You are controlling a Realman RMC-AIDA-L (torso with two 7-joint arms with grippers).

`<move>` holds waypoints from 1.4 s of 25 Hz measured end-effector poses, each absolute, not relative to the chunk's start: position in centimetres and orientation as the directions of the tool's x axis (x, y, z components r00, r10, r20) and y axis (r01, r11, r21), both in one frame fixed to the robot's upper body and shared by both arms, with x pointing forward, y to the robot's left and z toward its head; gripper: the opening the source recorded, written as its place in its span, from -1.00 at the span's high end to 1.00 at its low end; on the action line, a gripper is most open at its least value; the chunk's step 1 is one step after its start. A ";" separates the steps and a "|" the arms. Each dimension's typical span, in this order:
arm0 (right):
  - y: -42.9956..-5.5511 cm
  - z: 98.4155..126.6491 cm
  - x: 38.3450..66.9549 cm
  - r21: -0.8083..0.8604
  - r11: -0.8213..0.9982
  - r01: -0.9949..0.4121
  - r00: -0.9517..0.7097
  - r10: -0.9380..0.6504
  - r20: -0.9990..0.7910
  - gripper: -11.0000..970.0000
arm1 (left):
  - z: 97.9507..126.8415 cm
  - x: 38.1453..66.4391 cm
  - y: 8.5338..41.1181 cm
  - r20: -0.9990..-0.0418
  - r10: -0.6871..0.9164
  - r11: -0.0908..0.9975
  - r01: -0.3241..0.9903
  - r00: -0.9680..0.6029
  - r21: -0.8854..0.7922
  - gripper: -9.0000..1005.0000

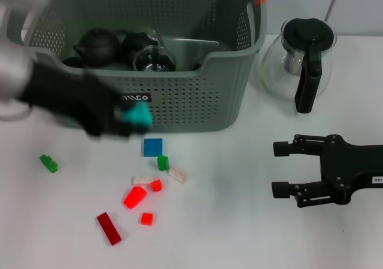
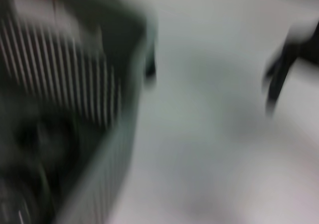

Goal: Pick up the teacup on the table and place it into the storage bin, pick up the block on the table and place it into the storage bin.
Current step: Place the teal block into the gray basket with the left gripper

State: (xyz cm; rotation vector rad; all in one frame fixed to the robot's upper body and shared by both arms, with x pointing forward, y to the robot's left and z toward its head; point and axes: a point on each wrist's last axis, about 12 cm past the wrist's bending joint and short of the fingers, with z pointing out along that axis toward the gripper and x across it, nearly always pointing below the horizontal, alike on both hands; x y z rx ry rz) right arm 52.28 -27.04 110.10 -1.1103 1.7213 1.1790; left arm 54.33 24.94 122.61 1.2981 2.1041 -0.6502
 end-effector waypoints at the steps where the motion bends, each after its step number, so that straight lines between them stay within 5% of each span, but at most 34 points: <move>1: -27.0 110.1 52.3 0.292 0.196 -0.936 -0.334 -0.236 -0.913 -0.89 | 123.5 54.5 25.5 -0.748 0.568 0.410 0.906 -0.342 -0.103 0.08; 5: -27.0 110.2 52.4 0.289 0.194 -0.937 -0.331 -0.236 -0.914 -0.89 | 125.9 55.9 26.2 -0.887 0.374 0.475 0.877 -0.271 -0.068 0.06; 9: -26.9 110.2 52.4 0.288 0.190 -0.939 -0.328 -0.235 -0.915 -0.89 | 126.7 58.6 24.0 -0.907 0.327 0.593 0.805 -0.265 -0.021 0.03; 12: -26.7 110.2 52.4 0.289 0.186 -0.939 -0.328 -0.235 -0.915 -0.89 | 125.6 62.5 21.1 -0.856 0.371 0.746 0.665 -0.361 0.042 0.01; 20: -26.7 110.2 52.3 0.290 0.186 -0.939 -0.329 -0.232 -0.916 -0.89 | 120.3 67.6 16.9 -0.622 0.516 0.812 0.568 -0.589 0.137 -0.05; 25: -26.7 110.1 52.3 0.287 0.187 -0.939 -0.326 -0.232 -0.917 -0.89 | 118.5 67.9 15.8 -0.565 0.550 0.801 0.579 -0.615 0.149 -0.09; 35: -26.9 110.1 52.2 0.287 0.188 -0.939 -0.326 -0.233 -0.916 -0.89 | 121.7 65.9 17.4 -0.673 0.456 0.833 0.546 -0.583 0.092 -0.16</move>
